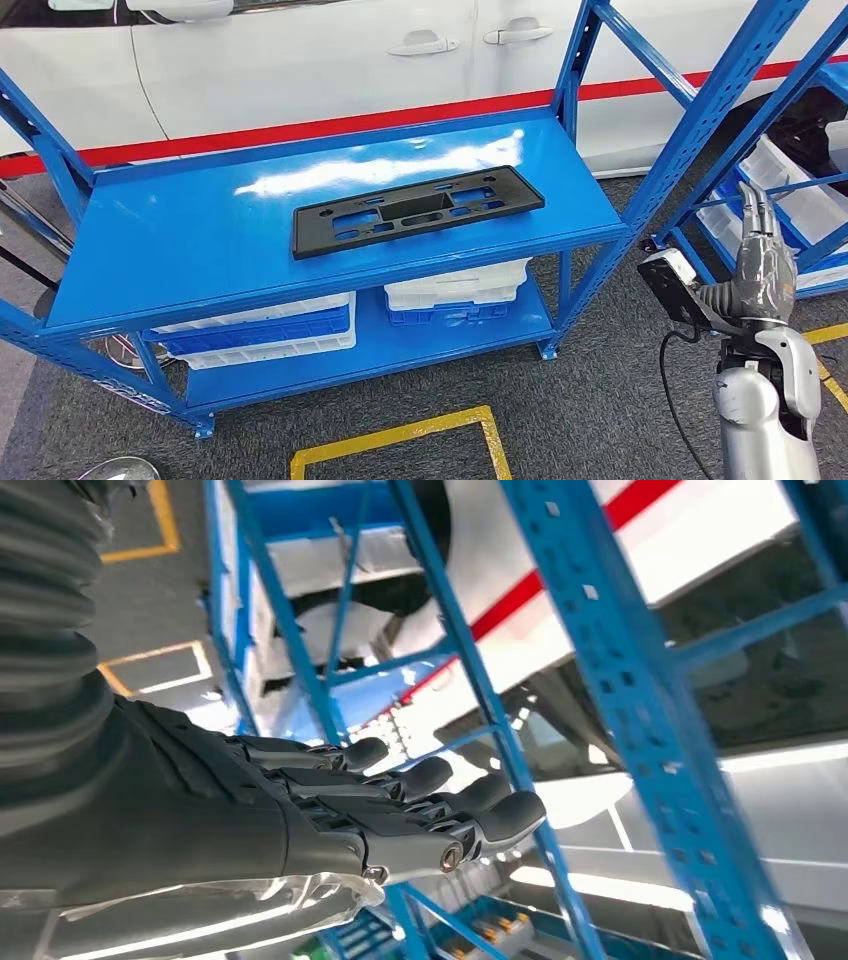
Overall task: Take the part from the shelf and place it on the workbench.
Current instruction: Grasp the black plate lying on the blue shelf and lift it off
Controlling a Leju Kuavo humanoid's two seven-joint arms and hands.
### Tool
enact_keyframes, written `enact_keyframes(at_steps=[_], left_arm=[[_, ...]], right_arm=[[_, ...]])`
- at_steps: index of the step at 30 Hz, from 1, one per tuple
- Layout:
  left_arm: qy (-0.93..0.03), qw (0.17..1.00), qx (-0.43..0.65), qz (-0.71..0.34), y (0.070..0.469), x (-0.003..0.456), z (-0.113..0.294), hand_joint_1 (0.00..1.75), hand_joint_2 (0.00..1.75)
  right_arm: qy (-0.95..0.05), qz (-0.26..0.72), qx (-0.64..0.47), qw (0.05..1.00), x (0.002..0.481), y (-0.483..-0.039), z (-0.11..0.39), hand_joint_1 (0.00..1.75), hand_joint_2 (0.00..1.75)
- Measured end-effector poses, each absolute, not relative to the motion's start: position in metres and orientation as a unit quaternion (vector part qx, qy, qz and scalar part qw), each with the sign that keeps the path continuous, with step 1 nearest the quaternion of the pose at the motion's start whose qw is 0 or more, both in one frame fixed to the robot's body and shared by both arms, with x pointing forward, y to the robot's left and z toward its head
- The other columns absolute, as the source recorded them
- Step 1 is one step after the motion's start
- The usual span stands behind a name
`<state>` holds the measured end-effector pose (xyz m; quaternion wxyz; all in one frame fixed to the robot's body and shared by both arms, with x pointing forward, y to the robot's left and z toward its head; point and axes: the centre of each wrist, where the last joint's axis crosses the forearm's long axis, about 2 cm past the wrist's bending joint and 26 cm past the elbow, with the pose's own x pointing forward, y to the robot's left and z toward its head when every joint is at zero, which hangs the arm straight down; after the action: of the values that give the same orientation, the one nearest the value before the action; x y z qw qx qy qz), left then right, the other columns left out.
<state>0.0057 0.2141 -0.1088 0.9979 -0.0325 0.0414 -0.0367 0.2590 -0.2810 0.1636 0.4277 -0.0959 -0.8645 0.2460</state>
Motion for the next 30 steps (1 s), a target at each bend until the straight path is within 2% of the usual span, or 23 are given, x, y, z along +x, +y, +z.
enact_keyframes(at_steps=[7, 18, 30], left_arm=[[0.043, 0.996, -0.044, -0.060, 0.217, 0.006, -0.109, 0.00, 0.00], [0.058, 0.993, -0.048, -0.087, 0.220, 0.006, -0.110, 0.00, 0.00], [0.061, 0.993, -0.047, -0.089, 0.220, 0.006, -0.110, 0.00, 0.00]], right_arm=[[-0.841, 0.319, -0.139, 0.413, 0.282, -0.274, 0.162, 0.00, 1.75], [-0.814, 0.403, -0.090, 0.408, 0.304, -0.247, 0.155, 0.00, 1.75], [-0.806, 0.425, -0.071, 0.406, 0.306, -0.239, 0.152, 0.00, 1.75]])
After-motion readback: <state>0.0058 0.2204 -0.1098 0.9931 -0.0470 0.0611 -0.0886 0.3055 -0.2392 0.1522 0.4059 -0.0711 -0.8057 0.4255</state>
